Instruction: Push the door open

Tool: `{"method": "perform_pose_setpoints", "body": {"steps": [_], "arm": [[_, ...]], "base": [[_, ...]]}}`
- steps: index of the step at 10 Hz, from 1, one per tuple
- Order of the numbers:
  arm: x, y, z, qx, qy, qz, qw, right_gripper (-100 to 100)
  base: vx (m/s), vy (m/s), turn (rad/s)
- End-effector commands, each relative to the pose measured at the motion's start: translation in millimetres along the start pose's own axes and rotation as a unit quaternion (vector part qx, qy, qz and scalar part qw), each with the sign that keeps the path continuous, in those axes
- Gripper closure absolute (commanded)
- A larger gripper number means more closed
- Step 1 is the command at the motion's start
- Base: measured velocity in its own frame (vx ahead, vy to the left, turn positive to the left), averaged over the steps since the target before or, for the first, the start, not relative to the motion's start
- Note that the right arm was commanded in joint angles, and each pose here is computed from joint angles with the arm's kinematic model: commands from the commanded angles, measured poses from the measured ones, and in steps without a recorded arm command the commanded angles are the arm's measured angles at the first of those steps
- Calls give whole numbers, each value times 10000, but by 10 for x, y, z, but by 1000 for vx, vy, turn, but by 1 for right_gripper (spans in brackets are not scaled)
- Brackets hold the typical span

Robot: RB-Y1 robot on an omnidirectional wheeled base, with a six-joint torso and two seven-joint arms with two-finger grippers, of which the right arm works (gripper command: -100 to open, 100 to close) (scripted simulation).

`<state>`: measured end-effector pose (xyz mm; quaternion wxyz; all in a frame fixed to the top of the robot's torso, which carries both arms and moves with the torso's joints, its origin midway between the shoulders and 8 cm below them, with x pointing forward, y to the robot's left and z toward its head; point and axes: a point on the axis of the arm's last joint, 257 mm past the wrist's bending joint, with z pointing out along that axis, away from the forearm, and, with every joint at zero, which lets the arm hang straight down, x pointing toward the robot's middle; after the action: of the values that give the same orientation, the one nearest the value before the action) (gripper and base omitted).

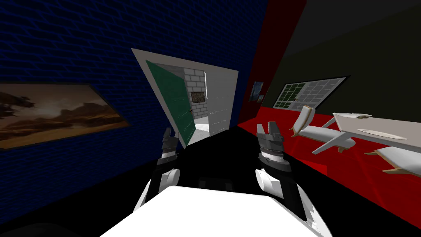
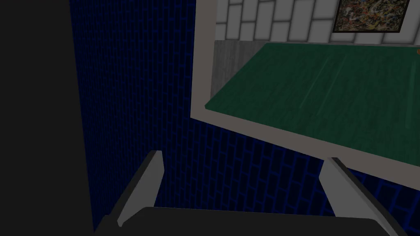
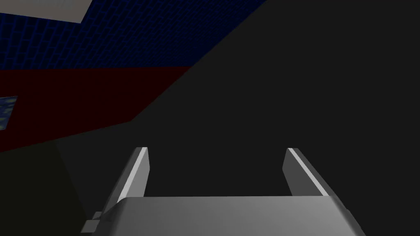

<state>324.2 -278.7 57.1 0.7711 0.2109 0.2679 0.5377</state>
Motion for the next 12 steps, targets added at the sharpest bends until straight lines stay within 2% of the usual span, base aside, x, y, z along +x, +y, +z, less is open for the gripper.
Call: {"method": "perform_pose_setpoints", "body": {"steps": [1,6,9,10,12], "arm": [[104,-77,4,53,80,170,9998,-100],[494,-327,6,253,361,753,9962,-100],[771,-470,-6,394,556,1117,9914,-100],[892,-526,-14,455,643,1265,9888,-100],[1031,-584,-26,524,741,1428,9856,-100]], "base": [[179,17,-81],[208,6,-74],[167,11,-85],[164,21,-74],[135,4,-61]]}}
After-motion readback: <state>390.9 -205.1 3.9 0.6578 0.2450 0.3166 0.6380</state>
